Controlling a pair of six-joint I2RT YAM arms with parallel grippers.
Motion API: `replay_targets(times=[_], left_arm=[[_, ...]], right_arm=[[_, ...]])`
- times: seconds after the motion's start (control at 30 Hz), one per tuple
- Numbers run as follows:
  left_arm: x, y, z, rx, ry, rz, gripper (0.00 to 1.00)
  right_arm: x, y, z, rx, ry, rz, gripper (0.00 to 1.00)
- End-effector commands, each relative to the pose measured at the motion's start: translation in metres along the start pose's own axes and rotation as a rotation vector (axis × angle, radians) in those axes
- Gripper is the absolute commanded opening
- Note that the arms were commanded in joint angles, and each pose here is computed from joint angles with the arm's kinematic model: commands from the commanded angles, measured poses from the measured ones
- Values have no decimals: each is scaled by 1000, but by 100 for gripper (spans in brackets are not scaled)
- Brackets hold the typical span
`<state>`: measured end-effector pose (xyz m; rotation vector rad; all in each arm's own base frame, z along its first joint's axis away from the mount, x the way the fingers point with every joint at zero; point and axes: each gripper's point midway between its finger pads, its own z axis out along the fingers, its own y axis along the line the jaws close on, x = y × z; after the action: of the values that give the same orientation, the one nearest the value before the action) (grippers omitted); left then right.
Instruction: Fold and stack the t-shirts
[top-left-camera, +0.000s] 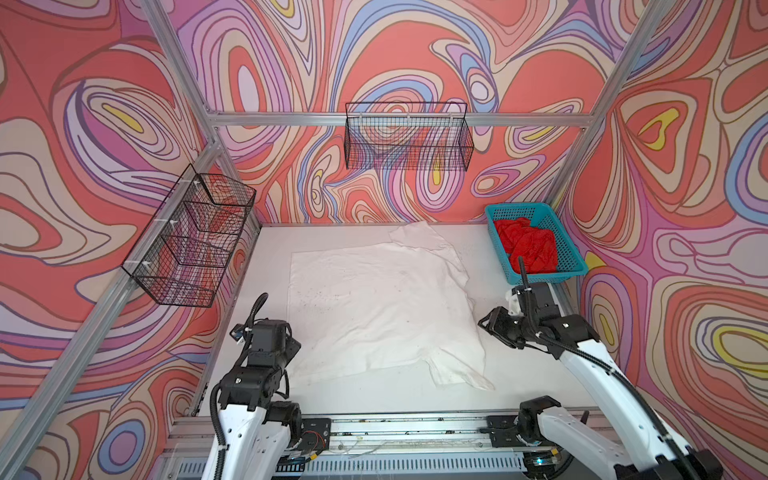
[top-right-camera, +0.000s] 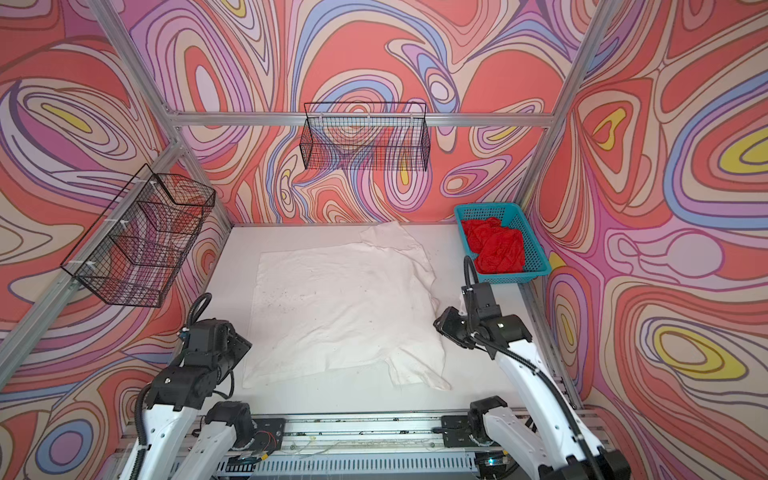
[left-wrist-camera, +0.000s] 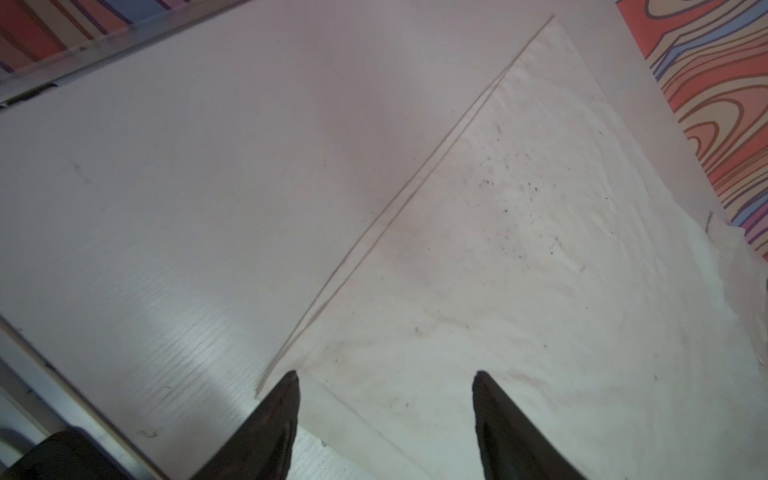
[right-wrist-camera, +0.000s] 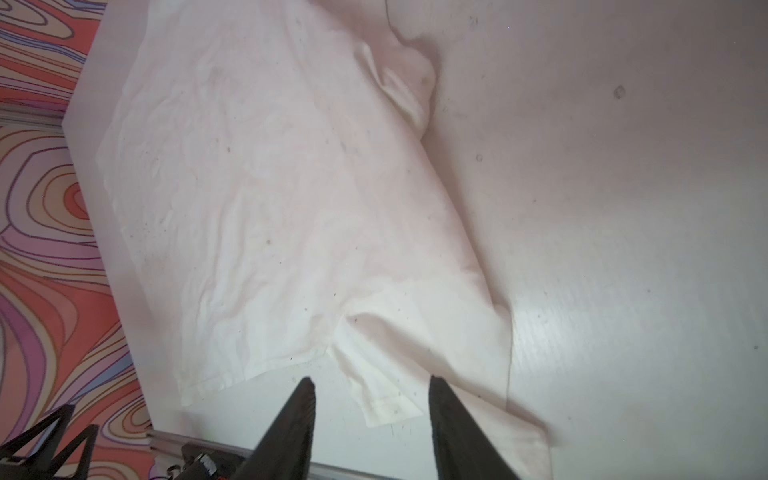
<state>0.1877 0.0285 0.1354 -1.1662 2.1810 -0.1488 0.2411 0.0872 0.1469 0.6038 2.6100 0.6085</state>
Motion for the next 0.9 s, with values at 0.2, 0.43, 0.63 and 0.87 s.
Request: replay_targets(times=[0.2, 0.43, 0.63, 0.87], left_arm=[[49, -69, 61, 151, 293, 160, 61], [82, -70, 90, 62, 417, 253, 59], [94, -48, 99, -39, 454, 250, 57], [101, -25, 104, -146, 482, 270, 54]], right_arm=[[-108, 34, 58, 49, -223, -106, 41], [-157, 57, 113, 48, -234, -115, 39], [-159, 57, 171, 37, -139, -53, 35], [-158, 39, 208, 95, -99, -25, 34]])
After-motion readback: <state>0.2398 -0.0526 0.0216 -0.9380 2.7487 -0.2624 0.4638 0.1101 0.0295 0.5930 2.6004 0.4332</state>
